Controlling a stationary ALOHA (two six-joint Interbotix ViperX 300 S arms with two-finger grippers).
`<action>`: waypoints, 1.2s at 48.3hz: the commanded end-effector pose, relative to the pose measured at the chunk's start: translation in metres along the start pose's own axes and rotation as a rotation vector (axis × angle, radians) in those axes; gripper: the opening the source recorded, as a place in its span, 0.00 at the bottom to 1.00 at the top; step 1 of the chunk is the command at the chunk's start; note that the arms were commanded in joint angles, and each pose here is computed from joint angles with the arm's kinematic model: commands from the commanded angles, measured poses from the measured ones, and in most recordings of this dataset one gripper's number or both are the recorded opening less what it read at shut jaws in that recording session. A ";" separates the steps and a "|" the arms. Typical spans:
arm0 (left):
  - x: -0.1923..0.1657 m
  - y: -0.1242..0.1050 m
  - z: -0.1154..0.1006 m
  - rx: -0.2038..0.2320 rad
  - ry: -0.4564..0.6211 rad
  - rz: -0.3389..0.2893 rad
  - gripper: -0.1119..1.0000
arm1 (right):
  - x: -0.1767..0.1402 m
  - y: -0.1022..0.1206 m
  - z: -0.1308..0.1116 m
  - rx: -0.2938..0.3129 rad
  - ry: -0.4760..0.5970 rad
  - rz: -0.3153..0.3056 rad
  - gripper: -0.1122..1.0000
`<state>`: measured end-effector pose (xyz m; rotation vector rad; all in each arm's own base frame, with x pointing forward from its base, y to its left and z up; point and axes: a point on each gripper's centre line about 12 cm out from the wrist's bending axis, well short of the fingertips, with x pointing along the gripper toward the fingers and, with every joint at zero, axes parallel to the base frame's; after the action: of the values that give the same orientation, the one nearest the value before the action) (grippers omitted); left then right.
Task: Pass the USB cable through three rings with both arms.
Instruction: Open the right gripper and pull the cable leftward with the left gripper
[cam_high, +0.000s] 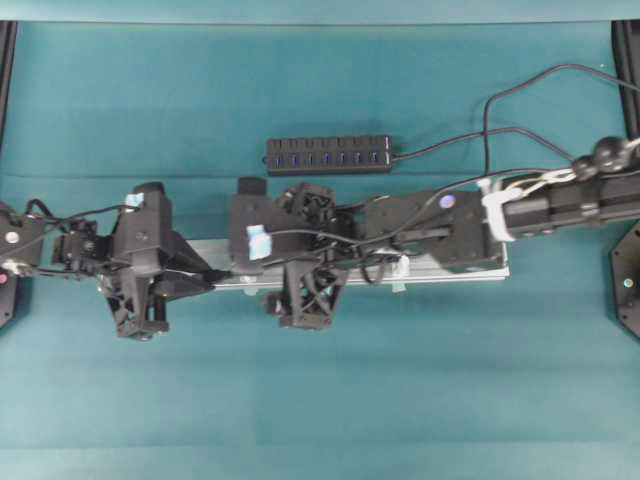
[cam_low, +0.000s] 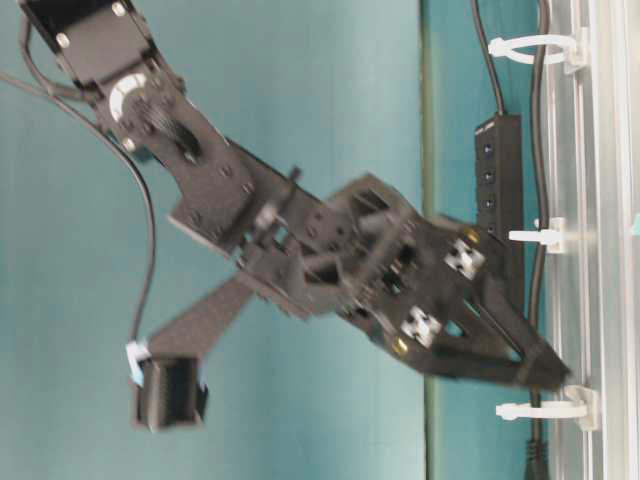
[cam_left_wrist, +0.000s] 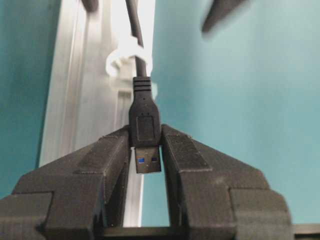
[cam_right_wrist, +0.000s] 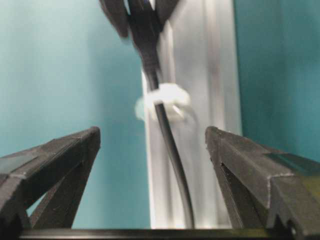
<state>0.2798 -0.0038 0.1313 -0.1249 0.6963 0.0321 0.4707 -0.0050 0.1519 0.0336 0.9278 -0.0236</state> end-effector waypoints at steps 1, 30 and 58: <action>-0.008 -0.003 0.007 0.009 -0.021 -0.008 0.31 | -0.021 0.001 0.009 0.000 -0.046 0.002 0.83; -0.047 -0.004 0.024 0.045 -0.094 -0.012 0.31 | -0.104 0.000 -0.031 0.026 -0.165 0.008 0.82; -0.049 -0.004 0.027 0.044 -0.113 -0.012 0.31 | -0.146 0.011 -0.067 0.049 -0.307 0.049 0.80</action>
<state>0.2568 -0.0032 0.1746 -0.0868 0.6214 0.0169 0.3342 0.0057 0.2177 0.0848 0.6599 -0.0139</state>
